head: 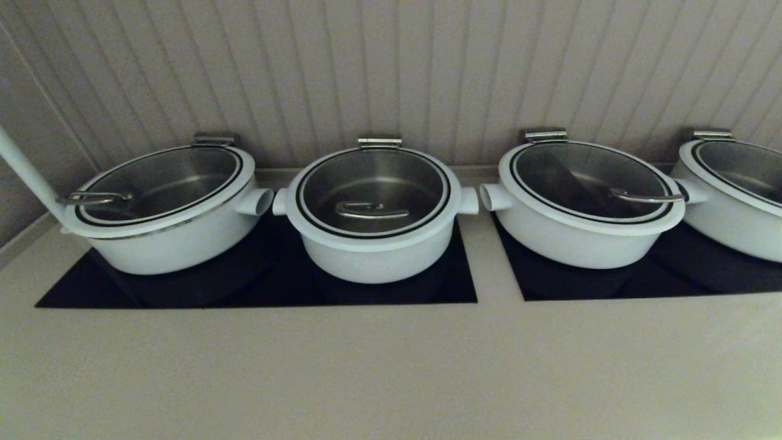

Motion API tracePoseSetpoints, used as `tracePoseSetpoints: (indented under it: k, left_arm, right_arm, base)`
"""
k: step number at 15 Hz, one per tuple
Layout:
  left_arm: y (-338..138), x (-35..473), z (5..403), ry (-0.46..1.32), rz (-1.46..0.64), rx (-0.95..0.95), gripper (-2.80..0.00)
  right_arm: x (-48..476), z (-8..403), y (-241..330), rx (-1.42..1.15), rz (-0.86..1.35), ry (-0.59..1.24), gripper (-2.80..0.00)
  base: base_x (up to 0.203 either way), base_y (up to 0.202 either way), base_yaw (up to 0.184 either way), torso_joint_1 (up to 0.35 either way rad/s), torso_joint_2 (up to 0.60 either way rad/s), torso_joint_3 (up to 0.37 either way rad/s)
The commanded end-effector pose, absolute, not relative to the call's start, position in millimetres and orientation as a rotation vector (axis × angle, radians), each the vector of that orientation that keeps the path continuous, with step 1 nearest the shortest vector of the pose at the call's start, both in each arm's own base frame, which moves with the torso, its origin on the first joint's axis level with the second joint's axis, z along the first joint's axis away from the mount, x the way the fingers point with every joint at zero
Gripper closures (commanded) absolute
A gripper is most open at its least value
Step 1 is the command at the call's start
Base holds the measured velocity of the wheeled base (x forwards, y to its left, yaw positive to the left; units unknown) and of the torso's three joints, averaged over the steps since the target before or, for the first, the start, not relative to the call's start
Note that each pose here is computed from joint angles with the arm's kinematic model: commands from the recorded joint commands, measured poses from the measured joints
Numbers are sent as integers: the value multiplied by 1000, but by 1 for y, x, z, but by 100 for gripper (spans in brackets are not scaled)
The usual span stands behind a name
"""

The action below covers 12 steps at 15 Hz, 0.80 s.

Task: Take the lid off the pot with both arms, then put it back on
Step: Open the food pot lid a small opening with the left arm

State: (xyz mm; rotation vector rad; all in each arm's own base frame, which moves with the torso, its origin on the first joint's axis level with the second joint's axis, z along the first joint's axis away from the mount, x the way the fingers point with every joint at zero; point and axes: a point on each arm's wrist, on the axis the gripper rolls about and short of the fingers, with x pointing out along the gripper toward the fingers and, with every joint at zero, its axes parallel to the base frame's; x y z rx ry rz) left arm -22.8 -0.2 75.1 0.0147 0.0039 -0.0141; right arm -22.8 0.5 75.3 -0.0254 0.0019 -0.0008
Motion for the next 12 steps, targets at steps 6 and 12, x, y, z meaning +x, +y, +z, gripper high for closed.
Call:
tracePoseSetpoints:
  k: [6, 12]
  left_arm:
    - [0, -23, 75, 3, -15, 23, 0]
    - [-3, -32, 105, -100, -132, 146, 0]
  right_arm:
    - [-23, 75, 0, -26, 0, 3, 0]
    - [-23, 75, 0, -26, 0, 3, 0]
  base:
    - [0, 0, 0, 0, 0, 0]
    - [0, 0, 0, 0, 0, 0]
